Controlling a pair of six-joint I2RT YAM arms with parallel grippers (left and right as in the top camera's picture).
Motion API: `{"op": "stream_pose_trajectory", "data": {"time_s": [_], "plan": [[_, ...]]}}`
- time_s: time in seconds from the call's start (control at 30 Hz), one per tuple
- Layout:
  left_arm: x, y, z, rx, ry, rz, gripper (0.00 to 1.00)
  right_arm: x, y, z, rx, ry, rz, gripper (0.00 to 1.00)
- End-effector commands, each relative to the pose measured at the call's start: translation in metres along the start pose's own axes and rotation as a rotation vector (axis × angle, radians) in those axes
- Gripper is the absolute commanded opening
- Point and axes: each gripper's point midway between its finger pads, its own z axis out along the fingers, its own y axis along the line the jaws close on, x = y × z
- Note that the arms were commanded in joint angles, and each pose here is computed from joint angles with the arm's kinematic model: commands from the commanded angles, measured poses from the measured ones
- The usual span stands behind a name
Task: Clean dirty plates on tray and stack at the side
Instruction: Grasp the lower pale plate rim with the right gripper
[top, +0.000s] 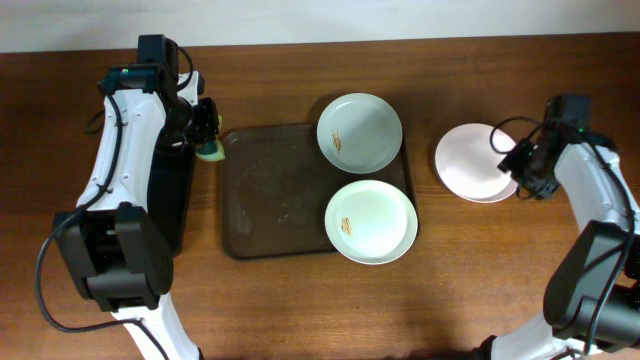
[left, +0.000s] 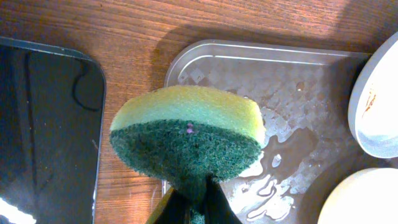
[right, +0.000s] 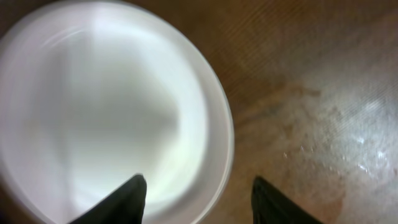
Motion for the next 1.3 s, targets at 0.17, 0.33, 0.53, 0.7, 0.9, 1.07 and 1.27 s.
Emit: {"op": "stream_pose_trajectory", "data": {"time_s": [0.17,0.33,0.53,0.7,0.9,1.07,1.27], "plan": [[-0.006,0.000,-0.002,-0.005,-0.017,0.016,0.01,0.060,0.087,-0.110,-0.206,0.165,-0.264,0.54],[-0.003,-0.014,0.000,0.002,-0.011,0.048,0.01,0.141,0.092,-0.076,-0.138,0.335,-0.413,0.52],[-0.002,-0.039,0.005,-0.004,-0.024,0.130,0.01,0.196,0.088,-0.035,-0.121,0.388,-0.517,0.45],[-0.001,-0.041,0.006,-0.005,-0.024,0.136,0.01,0.215,0.090,-0.012,-0.146,0.365,-0.563,0.35],[-0.001,-0.041,0.006,-0.005,-0.024,0.136,0.01,0.223,0.094,-0.005,-0.157,0.347,-0.597,0.24],[-0.001,-0.041,0.006,-0.005,-0.024,0.137,0.01,0.231,0.096,-0.004,-0.152,0.362,-0.620,0.04],[-0.001,-0.041,0.006,-0.005,-0.024,0.137,0.01,0.260,0.147,-0.044,-0.243,0.384,-0.662,0.04]]}}
